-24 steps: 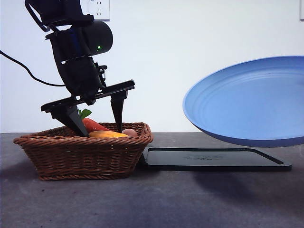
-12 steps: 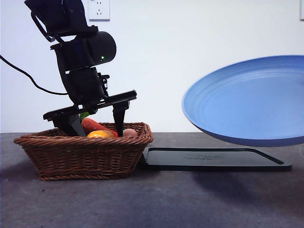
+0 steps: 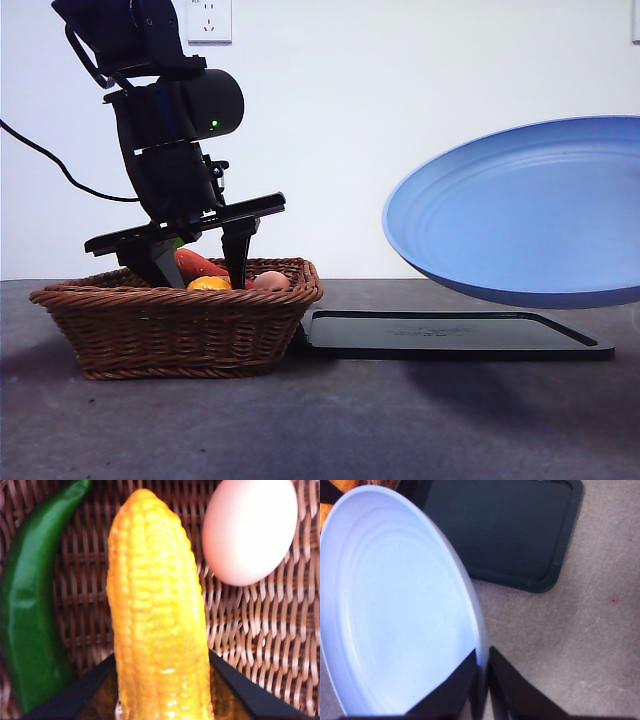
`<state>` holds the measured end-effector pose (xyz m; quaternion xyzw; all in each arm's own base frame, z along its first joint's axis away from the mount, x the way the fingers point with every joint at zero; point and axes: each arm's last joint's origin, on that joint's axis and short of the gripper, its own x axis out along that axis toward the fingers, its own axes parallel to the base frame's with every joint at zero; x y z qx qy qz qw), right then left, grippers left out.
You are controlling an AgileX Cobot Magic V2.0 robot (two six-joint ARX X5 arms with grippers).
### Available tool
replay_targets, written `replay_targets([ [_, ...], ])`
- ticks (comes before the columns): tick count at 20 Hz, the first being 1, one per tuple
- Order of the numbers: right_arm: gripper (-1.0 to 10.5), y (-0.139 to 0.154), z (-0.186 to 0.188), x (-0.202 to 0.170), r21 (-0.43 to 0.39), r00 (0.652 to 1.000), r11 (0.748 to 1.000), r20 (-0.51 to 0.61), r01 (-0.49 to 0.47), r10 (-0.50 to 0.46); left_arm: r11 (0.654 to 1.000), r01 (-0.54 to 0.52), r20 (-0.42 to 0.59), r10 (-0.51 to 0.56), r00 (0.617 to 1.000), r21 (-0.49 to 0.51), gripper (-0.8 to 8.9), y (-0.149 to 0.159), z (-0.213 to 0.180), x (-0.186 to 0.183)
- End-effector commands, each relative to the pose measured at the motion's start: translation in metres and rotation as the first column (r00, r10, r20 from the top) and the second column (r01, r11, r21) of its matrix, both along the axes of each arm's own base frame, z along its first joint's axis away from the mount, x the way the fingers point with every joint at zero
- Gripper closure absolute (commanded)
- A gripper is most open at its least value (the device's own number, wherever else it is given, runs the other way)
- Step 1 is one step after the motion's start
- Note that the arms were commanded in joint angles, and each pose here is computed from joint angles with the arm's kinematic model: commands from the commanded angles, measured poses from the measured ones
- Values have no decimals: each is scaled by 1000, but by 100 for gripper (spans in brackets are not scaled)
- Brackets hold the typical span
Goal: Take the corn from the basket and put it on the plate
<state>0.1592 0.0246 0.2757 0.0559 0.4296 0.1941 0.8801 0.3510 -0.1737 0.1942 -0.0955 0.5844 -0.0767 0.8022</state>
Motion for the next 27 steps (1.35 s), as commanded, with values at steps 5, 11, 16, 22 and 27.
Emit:
replay_targets([
  [5, 945, 3, 0, 11, 70, 1000, 998, -18, -5, 6, 997, 70, 176, -62, 982, -39, 612, 6, 58, -13],
  [11, 945, 9, -21, 46, 202, 991, 979, -133, 26, 1, 951, 288, 349, -233, 908, -114, 612, -17, 112, -53],
  [16, 945, 14, -37, 70, 322, 980, 946, -198, 48, 17, 802, 592, 384, -525, 760, -75, 612, -77, 104, -89],
  [22, 945, 14, -40, 72, 337, 975, 940, -218, 50, 27, 702, 712, 327, -667, 669, -23, 606, -120, 66, -104],
  [27, 945, 14, -40, 72, 336, 976, 941, -216, 48, 27, 665, 747, 333, -705, 626, 4, 447, -125, 63, -107],
])
